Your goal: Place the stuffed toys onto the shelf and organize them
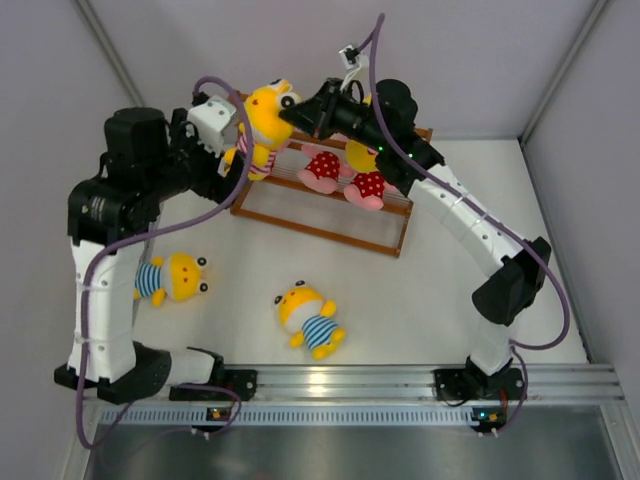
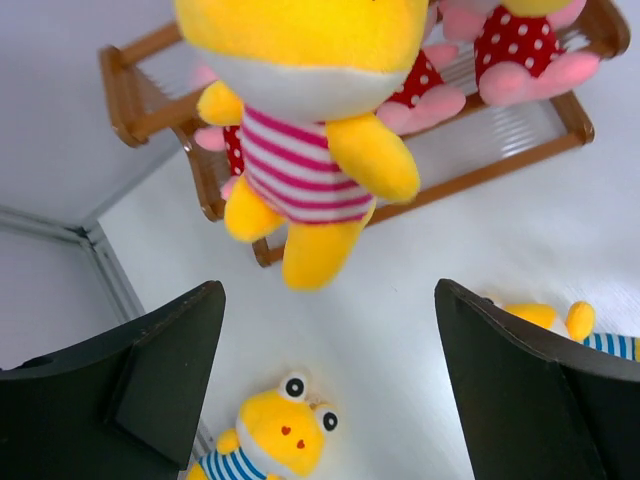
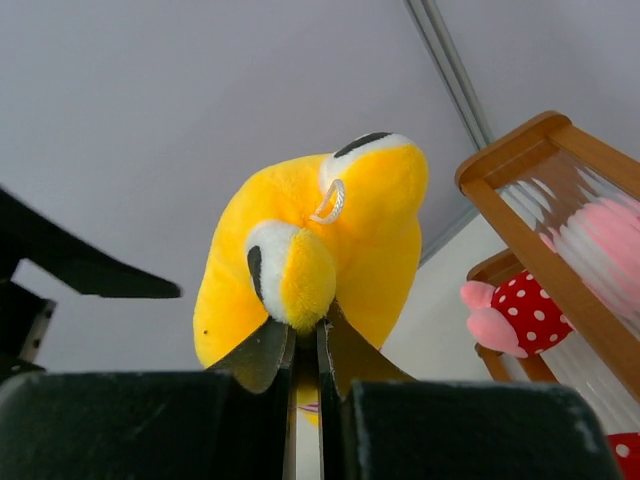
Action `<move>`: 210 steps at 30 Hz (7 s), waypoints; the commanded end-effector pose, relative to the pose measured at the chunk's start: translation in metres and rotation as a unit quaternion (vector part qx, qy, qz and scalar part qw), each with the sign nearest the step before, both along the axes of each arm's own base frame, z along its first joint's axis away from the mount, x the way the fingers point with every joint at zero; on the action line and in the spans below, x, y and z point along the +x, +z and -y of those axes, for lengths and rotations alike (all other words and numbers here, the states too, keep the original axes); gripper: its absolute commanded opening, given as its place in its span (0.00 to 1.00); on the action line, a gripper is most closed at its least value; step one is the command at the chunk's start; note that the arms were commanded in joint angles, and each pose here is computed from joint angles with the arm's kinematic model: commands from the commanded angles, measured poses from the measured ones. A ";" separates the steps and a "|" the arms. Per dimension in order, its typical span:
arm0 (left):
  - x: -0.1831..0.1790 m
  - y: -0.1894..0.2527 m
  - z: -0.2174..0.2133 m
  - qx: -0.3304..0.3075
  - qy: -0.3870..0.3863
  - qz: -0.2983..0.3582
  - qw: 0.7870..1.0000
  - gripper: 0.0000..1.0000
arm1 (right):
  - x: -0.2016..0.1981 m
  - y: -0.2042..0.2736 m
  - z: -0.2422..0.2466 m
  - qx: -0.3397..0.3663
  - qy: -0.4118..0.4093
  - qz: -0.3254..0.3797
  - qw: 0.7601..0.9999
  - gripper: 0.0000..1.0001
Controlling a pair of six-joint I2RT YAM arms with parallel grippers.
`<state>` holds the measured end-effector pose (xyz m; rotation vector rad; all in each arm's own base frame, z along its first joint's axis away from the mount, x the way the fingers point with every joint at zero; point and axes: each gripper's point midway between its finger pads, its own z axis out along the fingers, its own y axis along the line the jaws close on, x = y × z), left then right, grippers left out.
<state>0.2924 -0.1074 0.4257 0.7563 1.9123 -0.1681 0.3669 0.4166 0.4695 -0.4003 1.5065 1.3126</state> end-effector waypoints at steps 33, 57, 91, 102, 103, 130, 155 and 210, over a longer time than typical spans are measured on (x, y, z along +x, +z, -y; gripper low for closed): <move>0.012 0.093 0.038 -0.139 -0.045 0.119 0.982 0.03 | -0.042 0.112 0.055 0.169 0.027 0.023 0.985 0.00; 0.109 0.095 0.002 -0.170 0.156 0.167 0.959 0.00 | 0.039 0.068 0.136 0.020 -0.145 0.044 0.988 0.92; 0.193 -0.031 0.033 -0.130 0.216 0.038 0.967 0.00 | -0.011 0.018 0.248 -0.113 -0.347 0.042 0.930 0.91; 0.183 -0.024 0.041 -0.131 0.201 0.043 0.970 0.35 | -0.015 0.018 0.247 -0.114 -0.342 0.045 0.932 0.91; 0.183 -0.023 0.040 -0.131 0.202 0.044 0.970 0.36 | -0.016 0.017 0.248 -0.114 -0.343 0.045 0.931 0.91; 0.079 0.017 -0.035 -0.019 0.221 0.133 0.966 0.95 | -0.123 -0.014 0.206 -0.244 -0.092 0.119 0.958 0.90; -0.056 -0.248 -0.162 0.079 0.336 -0.158 0.925 0.97 | -0.209 -0.267 0.111 -0.308 0.129 0.070 0.940 0.92; -0.052 -0.254 -0.162 0.077 0.328 -0.173 0.925 0.97 | -0.114 -0.294 0.122 -0.144 -0.203 -0.081 0.965 0.00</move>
